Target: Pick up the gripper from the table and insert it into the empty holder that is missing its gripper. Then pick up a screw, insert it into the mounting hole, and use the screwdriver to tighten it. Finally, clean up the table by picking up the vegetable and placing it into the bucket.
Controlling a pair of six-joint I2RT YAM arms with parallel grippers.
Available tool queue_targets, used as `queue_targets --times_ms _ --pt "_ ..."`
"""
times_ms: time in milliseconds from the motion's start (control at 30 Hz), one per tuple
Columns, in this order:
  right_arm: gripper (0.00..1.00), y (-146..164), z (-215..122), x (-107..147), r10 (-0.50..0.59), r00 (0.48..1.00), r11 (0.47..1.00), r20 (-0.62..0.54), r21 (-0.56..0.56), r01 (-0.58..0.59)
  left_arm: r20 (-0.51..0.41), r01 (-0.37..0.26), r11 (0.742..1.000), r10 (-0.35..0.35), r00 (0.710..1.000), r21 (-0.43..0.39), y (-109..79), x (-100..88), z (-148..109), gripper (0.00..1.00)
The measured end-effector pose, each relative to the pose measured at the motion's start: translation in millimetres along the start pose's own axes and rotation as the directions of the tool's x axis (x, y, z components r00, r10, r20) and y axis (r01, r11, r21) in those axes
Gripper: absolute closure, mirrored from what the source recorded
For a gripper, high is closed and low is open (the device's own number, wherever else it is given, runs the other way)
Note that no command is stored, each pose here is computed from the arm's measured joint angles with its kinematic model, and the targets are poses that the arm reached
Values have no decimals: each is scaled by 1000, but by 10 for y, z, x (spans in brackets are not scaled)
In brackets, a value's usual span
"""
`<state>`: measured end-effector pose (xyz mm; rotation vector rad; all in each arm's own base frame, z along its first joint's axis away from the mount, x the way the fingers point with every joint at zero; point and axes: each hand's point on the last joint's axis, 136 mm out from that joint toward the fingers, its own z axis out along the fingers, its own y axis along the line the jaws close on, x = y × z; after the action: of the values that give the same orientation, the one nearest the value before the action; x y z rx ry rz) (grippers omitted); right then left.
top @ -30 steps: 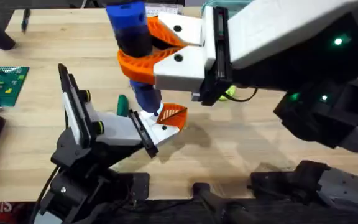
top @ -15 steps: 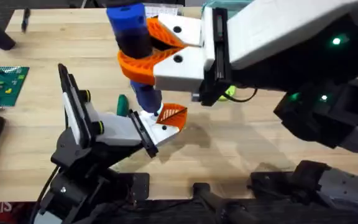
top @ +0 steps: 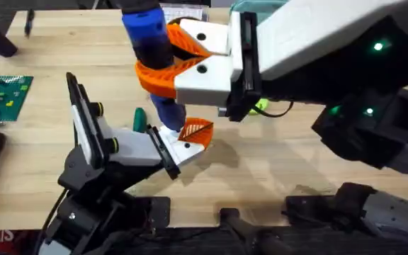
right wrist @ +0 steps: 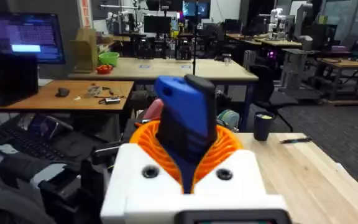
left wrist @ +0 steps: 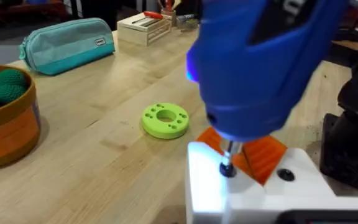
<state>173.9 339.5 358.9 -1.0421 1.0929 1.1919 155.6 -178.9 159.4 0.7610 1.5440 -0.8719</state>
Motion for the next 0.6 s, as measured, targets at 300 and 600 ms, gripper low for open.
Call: queue_targets --times_ms 300,600 --pt "947 -12 4 37 12 1000 1000 -20 5 -12 0 0 1000 0 1000 0 0 0 0 986" --pt "947 -13 4 39 13 1000 1000 -20 6 -13 0 0 1000 0 1000 0 0 0 0 986"
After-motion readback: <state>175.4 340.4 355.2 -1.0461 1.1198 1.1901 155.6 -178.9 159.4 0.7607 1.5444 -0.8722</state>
